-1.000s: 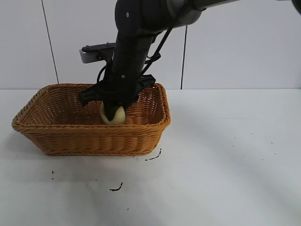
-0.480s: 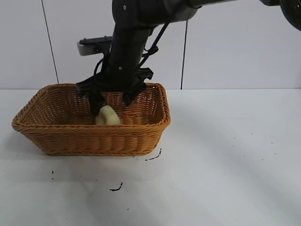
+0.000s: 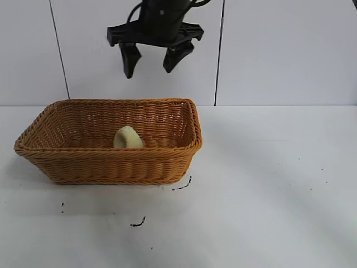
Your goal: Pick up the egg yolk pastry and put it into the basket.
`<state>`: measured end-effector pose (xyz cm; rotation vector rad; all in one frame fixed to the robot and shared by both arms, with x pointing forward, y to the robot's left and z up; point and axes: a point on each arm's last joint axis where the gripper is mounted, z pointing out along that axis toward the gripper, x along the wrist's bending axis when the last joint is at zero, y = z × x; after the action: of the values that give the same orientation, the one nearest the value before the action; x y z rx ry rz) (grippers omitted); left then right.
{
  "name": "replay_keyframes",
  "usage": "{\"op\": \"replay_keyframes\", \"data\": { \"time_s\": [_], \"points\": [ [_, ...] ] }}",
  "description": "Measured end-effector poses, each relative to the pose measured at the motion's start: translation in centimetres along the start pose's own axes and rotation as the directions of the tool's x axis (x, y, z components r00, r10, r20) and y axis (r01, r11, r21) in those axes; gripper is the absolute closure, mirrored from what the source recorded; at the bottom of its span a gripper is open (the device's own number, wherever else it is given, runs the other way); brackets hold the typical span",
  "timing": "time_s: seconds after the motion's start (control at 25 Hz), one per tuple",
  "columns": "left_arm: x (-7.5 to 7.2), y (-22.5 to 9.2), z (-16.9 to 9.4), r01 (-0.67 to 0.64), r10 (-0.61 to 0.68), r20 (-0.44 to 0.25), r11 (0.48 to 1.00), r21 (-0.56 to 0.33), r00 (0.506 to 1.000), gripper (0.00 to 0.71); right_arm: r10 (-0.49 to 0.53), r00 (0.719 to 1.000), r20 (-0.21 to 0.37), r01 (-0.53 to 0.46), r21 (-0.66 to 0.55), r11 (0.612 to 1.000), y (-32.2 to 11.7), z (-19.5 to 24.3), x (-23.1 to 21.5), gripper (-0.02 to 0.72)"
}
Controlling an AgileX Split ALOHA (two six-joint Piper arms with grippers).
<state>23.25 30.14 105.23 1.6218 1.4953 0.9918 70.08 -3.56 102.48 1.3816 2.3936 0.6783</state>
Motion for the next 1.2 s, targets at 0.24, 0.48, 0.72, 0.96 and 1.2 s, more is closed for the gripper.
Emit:
{"op": "replay_keyframes", "data": {
  "time_s": [0.24,0.48,0.72,0.96,1.2],
  "points": [
    [0.0,0.0,0.0,0.000,0.000,0.000,1.000,0.000,1.000,0.014,0.133,0.984,0.116,-0.141,0.063,0.988,-1.4,-0.3,-9.3,0.111],
    [0.0,0.0,0.0,0.000,0.000,0.000,1.000,0.000,1.000,0.014,0.260,0.943,0.206,-0.281,0.080,0.956,-3.6,-1.4,-17.5,0.111],
    [0.0,0.0,0.0,0.000,0.000,0.000,1.000,0.000,1.000,0.014,0.333,0.908,0.253,-0.363,0.083,0.928,-5.3,-2.3,-21.9,0.111],
    [0.0,0.0,0.0,0.000,0.000,0.000,1.000,0.000,1.000,0.014,0.367,0.889,0.274,-0.393,0.045,0.918,-5.6,-4.5,-23.8,0.111],
    [0.0,0.0,0.0,0.000,0.000,0.000,1.000,0.000,1.000,0.014,0.386,0.884,0.262,-0.397,-0.014,0.918,-4.9,-8.1,-23.6,0.111]
  ]
}}
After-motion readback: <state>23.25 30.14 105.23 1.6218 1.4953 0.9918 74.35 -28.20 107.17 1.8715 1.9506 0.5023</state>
